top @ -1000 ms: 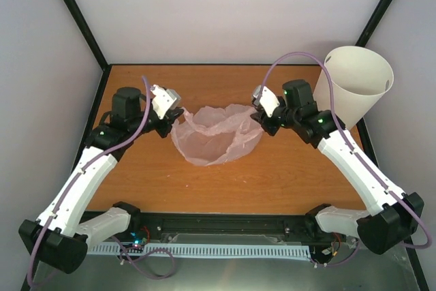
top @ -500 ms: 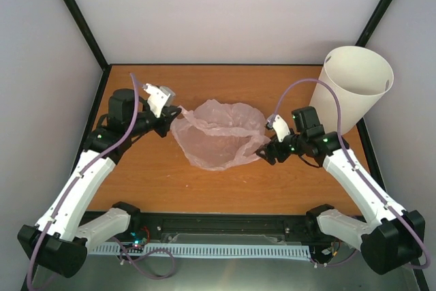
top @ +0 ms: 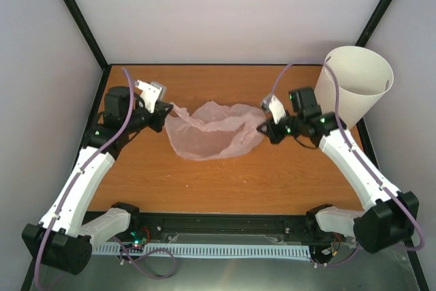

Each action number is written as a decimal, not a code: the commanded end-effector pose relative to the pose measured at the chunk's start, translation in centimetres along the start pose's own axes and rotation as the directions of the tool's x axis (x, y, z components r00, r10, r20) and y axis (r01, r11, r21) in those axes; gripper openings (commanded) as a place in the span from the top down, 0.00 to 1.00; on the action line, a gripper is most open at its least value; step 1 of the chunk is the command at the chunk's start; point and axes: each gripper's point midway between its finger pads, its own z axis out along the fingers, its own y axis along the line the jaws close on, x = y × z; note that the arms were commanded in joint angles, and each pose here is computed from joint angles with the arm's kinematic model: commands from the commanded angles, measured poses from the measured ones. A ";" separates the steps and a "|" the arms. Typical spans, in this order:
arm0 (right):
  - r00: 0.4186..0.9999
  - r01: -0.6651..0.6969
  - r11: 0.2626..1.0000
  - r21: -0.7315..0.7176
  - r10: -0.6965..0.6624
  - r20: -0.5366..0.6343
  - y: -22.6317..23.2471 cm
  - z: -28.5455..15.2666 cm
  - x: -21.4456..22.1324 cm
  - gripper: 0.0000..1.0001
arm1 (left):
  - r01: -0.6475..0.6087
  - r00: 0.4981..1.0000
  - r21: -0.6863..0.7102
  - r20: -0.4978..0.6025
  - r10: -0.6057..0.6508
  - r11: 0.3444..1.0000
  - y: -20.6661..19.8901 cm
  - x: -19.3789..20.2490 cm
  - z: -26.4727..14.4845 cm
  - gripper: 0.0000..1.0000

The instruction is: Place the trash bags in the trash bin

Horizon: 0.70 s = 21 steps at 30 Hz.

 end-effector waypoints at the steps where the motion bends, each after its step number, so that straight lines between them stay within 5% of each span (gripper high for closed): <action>1: 0.988 0.039 0.990 0.137 -0.059 0.141 -2.5 -2.7 -9.1 0.97 | 0.000 0.997 -0.085 0.079 0.007 0.996 2.1 -6.2 -0.1 0.99; 4: 0.962 0.018 0.941 0.337 -0.107 0.249 -6.8 -5.1 -18.2 0.97 | -0.019 0.986 -0.204 0.161 0.053 0.979 5.3 -14.5 -0.1 0.99; 6: 0.926 -0.021 0.893 0.449 -0.153 0.346 -8.7 -8.5 -24.4 0.97 | -0.002 0.947 -0.268 0.309 0.088 0.963 6.8 -22.0 -3.0 0.99; 8: 0.838 -0.045 0.863 0.503 -0.242 0.489 -7.6 -14.6 -30.8 0.97 | -0.043 0.840 -0.301 0.505 0.198 0.953 5.5 -29.2 -8.0 0.99; 9: 0.765 -0.016 0.869 0.495 -0.308 0.565 -5.1 -18.3 -33.5 0.97 | -0.099 0.748 -0.296 0.607 0.267 0.950 3.4 -32.5 -11.2 0.99; 11: 0.604 0.043 0.867 0.497 -0.419 0.679 -0.1 -25.0 -36.3 0.97 | -0.220 0.597 -0.285 0.717 0.360 0.933 -1.1 -35.4 -16.6 0.99; 12: 0.543 0.074 0.856 0.512 -0.465 0.699 1.9 -27.1 -36.6 0.97 | -0.269 0.559 -0.276 0.735 0.383 0.923 -2.8 -35.4 -18.0 0.99; 14: 0.484 0.130 0.814 0.566 -0.550 0.681 4.2 -28.4 -35.6 0.97 | -0.329 0.561 -0.268 0.716 0.416 0.905 -4.4 -33.9 -17.9 0.99; 16: 0.577 0.176 0.793 0.584 -0.564 0.591 2.1 -22.3 -31.3 0.97 | -0.355 0.667 -0.226 0.619 0.415 0.907 -3.7 -28.9 -13.9 0.99; 17: 0.656 0.225 0.763 0.606 -0.579 0.485 0.3 -17.9 -27.1 0.97 | -0.362 0.793 -0.168 0.461 0.397 0.917 -1.6 -21.5 -7.6 0.99; 18: 0.749 0.286 0.748 0.599 -0.564 0.347 -2.2 -12.4 -23.0 0.97 | -0.359 0.849 -0.141 0.361 0.386 0.922 -0.6 -16.4 -4.8 0.99; 20: 0.893 0.386 0.766 0.514 -0.449 -0.001 -7.2 -2.2 -11.9 0.97 | -0.351 0.926 -0.062 0.125 0.356 0.934 0.8 -4.0 0.2 0.99; 21: 0.907 0.421 0.799 0.430 -0.388 -0.166 -8.4 1.4 -5.8 0.97 | -0.346 0.938 -0.004 0.030 0.346 0.938 0.6 1.0 1.3 0.99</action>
